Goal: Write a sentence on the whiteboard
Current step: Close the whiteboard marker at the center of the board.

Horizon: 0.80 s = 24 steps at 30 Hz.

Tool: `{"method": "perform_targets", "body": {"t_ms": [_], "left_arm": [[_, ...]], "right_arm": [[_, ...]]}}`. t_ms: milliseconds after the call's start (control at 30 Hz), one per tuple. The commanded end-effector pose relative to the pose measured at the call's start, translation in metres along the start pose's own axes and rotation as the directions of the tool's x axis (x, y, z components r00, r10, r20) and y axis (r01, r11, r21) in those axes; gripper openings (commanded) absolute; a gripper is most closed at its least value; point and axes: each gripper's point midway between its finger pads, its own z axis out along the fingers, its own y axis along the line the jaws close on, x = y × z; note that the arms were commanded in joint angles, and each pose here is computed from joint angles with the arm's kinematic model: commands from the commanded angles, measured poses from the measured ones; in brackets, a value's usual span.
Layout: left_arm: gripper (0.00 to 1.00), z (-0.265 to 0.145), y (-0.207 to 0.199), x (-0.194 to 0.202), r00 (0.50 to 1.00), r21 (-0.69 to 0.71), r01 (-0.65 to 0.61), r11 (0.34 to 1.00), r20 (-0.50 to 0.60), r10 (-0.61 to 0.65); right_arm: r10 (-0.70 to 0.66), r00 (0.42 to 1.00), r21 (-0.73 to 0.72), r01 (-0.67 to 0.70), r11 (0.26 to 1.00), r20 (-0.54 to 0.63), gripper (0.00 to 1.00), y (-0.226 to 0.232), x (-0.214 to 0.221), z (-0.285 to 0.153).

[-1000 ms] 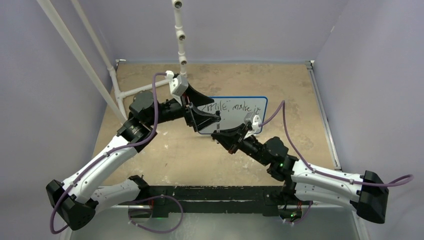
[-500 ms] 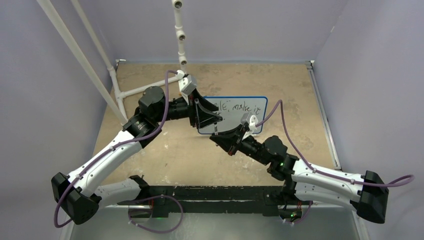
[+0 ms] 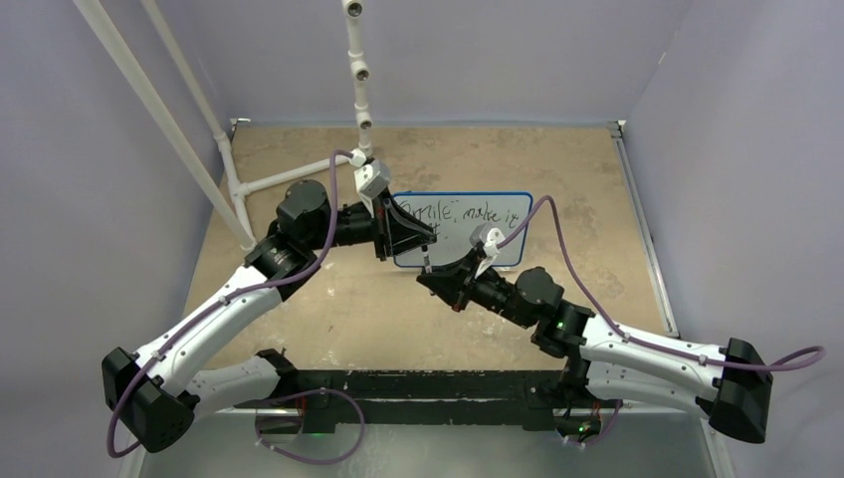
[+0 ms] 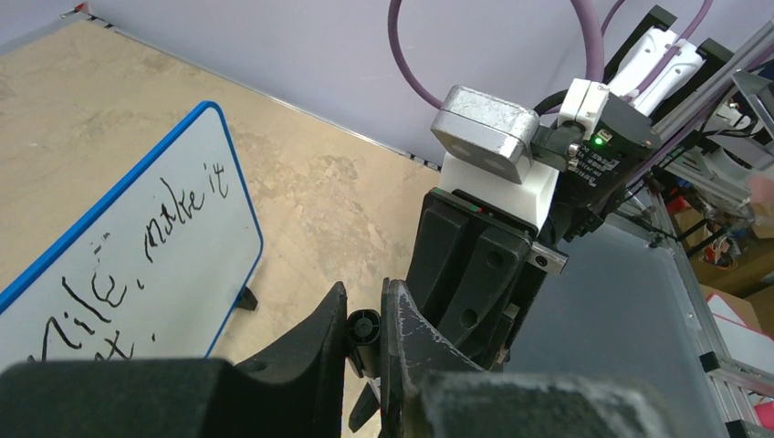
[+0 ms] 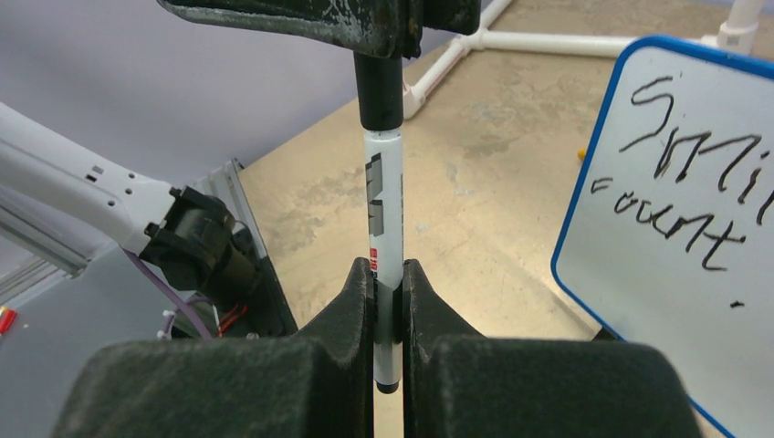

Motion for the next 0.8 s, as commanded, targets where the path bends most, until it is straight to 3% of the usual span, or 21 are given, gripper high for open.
{"method": "perform_targets", "body": {"t_ms": [0, 767], "left_arm": [[0.00, -0.005, 0.004, 0.033, 0.998, 0.013, 0.004, 1.000, -0.057, -0.003], [0.00, -0.012, 0.007, 0.119, 0.970, 0.053, 0.165, 0.985, -0.190, -0.153]], "right_arm": [[0.059, 0.980, 0.024, -0.065, 0.998, 0.188, 0.00, 0.007, -0.066, -0.001], [0.088, 0.926, 0.095, -0.131, 0.987, 0.368, 0.00, -0.006, -0.109, -0.015]]}}
